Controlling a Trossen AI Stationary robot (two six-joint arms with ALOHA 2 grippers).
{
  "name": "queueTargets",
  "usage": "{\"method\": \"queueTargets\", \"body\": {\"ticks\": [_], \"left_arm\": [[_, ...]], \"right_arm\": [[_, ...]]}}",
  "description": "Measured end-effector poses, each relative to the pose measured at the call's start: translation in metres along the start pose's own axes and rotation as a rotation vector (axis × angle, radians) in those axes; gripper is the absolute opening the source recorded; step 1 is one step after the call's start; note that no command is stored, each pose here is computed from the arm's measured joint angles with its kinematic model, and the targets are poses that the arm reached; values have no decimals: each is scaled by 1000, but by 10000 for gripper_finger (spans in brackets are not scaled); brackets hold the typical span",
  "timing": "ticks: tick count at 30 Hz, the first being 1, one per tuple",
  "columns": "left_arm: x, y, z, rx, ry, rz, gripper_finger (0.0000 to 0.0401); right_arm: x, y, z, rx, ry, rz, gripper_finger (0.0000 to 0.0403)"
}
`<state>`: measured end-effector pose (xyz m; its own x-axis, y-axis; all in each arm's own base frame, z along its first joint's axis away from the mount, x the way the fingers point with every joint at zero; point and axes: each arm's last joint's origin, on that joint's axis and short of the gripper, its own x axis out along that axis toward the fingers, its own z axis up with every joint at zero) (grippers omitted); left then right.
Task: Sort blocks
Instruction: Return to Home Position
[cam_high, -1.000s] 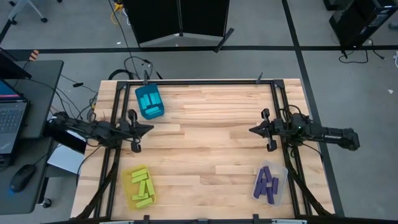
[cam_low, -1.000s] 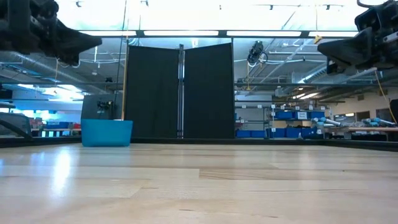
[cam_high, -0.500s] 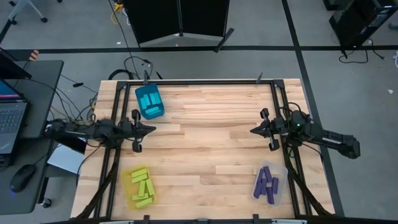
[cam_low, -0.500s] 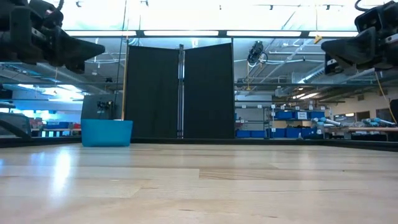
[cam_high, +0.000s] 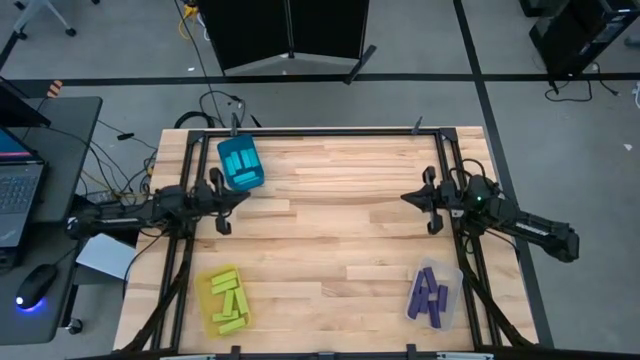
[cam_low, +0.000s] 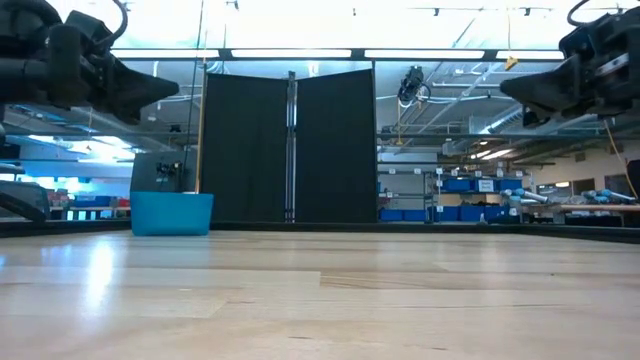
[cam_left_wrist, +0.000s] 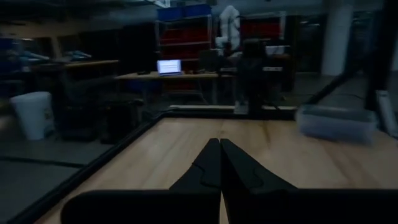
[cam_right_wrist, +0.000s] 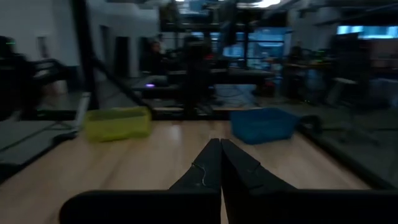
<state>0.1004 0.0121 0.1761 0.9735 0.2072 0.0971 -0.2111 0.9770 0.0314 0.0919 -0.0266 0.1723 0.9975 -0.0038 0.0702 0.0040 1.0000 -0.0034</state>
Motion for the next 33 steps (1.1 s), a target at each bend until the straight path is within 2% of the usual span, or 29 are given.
{"method": "queueTargets", "body": {"ticks": [4, 10, 16, 33], "left_arm": [[0, 2, 0, 4, -1, 83, 5], [0, 5, -2, 5, 29, 169, 6], [0, 5, -3, 6, 32, 174, 6], [0, 5, -3, 6, 33, 176, 7]], "right_arm": [[0, -2, 0, -22, 1, -77, 8], [0, -2, -1, -20, 14, -83, 27], [1, -3, -3, -18, 29, -84, 40], [1, -3, -2, -21, 19, -84, 39]]}}
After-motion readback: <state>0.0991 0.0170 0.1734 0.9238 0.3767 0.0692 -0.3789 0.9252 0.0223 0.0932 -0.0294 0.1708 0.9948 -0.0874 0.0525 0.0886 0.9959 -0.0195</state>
